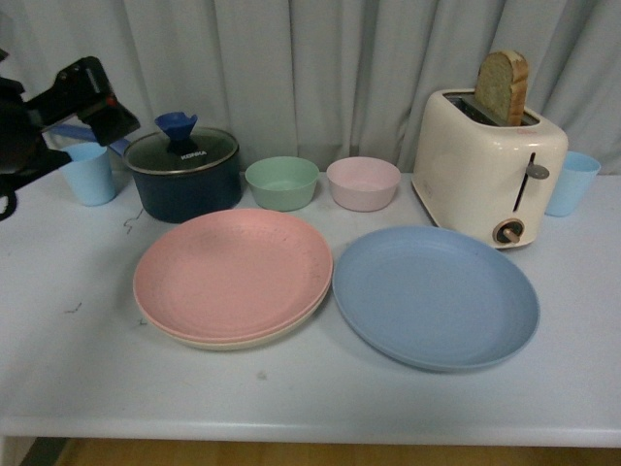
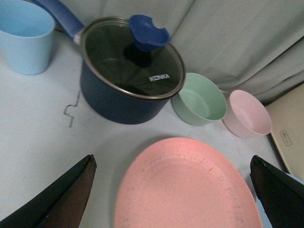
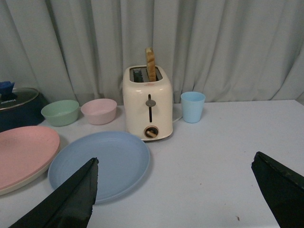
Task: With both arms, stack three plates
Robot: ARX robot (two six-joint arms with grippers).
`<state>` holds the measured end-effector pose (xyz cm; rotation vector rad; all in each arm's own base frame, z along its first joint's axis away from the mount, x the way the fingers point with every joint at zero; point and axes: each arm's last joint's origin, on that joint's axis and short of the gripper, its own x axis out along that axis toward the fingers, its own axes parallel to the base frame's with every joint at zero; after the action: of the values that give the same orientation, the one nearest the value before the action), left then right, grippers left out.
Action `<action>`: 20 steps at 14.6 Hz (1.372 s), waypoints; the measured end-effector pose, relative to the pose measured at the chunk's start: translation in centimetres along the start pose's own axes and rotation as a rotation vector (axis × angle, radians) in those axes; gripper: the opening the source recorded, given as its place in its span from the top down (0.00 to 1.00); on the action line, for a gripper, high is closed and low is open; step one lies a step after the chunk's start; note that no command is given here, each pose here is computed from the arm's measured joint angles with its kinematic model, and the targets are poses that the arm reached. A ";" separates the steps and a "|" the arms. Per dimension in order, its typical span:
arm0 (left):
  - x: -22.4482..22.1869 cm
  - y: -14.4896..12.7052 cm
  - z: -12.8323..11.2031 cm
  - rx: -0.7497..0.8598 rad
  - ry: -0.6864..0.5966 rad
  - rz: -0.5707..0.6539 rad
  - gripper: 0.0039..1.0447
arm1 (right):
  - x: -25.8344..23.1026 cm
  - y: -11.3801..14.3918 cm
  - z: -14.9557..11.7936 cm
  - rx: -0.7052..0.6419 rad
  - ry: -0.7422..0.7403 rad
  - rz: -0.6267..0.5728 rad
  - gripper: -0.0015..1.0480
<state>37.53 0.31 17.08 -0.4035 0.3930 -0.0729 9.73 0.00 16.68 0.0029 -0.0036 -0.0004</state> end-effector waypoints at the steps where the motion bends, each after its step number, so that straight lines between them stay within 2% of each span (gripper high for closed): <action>1: -1.8 0.2 0.5 0.009 -0.031 0.032 0.06 | 0.0 0.0 0.0 0.000 0.000 0.000 0.06; 2: -4.1 0.0 1.4 0.113 -0.228 0.051 0.15 | 0.0 0.0 0.0 0.000 0.000 0.000 0.06; 4: -9.1 -1.5 1.4 0.307 -0.458 0.052 0.37 | 0.0 0.0 0.0 0.000 0.000 0.000 0.06; 5: -10.3 -1.8 -0.2 0.349 -0.451 0.049 0.50 | 0.0 0.0 0.0 0.000 0.000 0.000 0.06; 7: -11.6 -0.9 -3.8 0.379 -0.345 0.066 0.72 | 0.0 0.0 0.0 0.000 0.000 0.000 0.06; 9: -14.2 -0.8 -4.4 0.385 -0.404 0.072 0.98 | 0.0 0.0 0.0 0.000 0.000 0.000 0.06; 12: -16.4 -0.3 -6.6 0.387 -0.366 0.075 0.99 | 0.0 0.0 0.0 0.000 0.000 0.000 0.06; 16: -18.6 -0.1 -8.1 0.390 -0.415 0.065 0.99 | 0.0 0.0 0.0 0.000 0.000 0.000 0.06; 18: -19.3 0.4 -9.6 0.386 -0.346 0.080 0.99 | 0.0 0.0 0.0 0.000 0.000 0.000 0.06; 20: -20.4 0.1 -9.2 0.389 -0.392 0.070 0.99 | 0.0 0.0 0.0 0.000 0.000 0.000 0.06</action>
<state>15.20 -0.01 16.54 -0.0151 0.0010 -0.0004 9.73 0.00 16.68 0.0029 -0.0036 -0.0004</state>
